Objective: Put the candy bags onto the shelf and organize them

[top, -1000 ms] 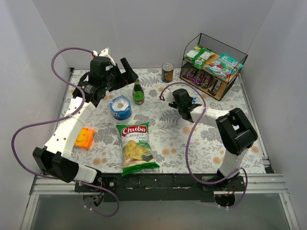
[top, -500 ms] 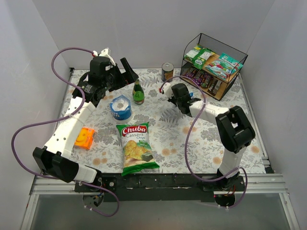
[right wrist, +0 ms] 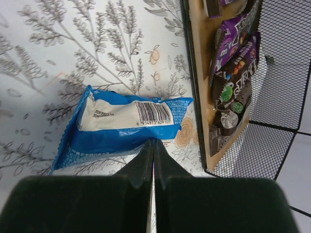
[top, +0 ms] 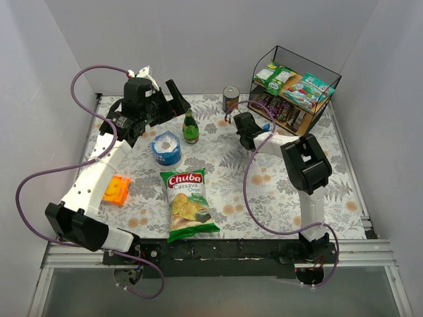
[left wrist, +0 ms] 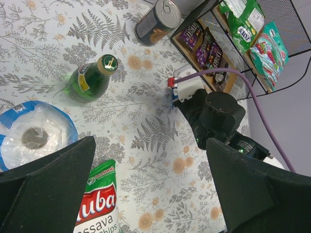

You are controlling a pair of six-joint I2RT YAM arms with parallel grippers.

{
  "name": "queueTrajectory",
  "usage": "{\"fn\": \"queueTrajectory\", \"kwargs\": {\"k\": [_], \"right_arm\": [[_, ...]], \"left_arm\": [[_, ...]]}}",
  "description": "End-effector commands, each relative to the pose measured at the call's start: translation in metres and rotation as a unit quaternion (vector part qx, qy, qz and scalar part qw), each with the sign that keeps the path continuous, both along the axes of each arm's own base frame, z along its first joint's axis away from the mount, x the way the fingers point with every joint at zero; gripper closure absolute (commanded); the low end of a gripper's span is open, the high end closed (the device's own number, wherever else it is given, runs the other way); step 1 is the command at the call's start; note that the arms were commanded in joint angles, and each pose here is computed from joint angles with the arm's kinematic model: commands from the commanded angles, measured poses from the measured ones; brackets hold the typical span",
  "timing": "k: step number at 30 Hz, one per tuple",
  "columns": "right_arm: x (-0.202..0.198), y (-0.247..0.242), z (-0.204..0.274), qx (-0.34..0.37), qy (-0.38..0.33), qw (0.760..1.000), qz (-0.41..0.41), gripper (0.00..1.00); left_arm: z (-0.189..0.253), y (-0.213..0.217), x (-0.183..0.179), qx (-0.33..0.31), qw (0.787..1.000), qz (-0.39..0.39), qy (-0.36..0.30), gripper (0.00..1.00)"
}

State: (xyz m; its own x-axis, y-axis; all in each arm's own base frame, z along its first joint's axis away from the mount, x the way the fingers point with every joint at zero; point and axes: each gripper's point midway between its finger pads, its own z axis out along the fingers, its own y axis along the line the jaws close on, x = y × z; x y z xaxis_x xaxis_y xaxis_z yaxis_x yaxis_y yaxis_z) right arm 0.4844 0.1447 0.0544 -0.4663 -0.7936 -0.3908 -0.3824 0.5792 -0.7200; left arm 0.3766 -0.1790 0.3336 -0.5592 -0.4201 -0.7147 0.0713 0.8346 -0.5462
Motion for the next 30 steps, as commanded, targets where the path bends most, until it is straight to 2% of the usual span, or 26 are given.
{"fn": "queueTrajectory", "kwargs": {"k": [1,6,13,17,21,23,25,28,30], "right_arm": [[0.018,-0.003,0.014,-0.013,-0.038,0.999,-0.03,0.99],[0.02,-0.006,0.014,-0.012,-0.046,0.998,-0.035,0.99],[-0.003,0.007,-0.031,-0.003,0.037,0.998,0.041,0.99],[-0.004,0.003,-0.018,-0.002,0.014,0.999,0.035,0.99],[0.013,0.0,0.025,0.022,-0.047,0.998,-0.025,0.99],[0.023,0.01,0.053,0.046,-0.071,0.996,-0.039,0.87],[0.025,0.02,0.068,0.069,-0.086,0.992,-0.056,0.67],[0.024,0.042,0.082,0.095,-0.093,0.989,-0.067,0.53],[0.027,0.058,0.083,0.108,-0.096,0.987,-0.068,0.5]], "left_arm": [[0.02,0.0,-0.002,-0.001,1.0,-0.001,-0.021,0.02],[0.019,0.002,-0.001,0.004,1.0,0.003,-0.021,0.02],[0.016,0.001,0.0,0.006,1.0,0.001,-0.018,0.02],[0.014,0.002,0.0,0.008,1.0,0.003,-0.017,0.02],[0.014,0.001,0.0,0.006,1.0,0.001,-0.016,0.02],[0.015,0.001,0.0,0.006,1.0,0.001,-0.017,0.02],[0.015,0.001,-0.001,0.006,1.0,0.0,-0.017,0.02],[0.016,0.002,-0.002,0.006,1.0,0.001,-0.018,0.02],[0.017,0.002,-0.001,0.005,1.0,0.001,-0.02,0.02]]}}
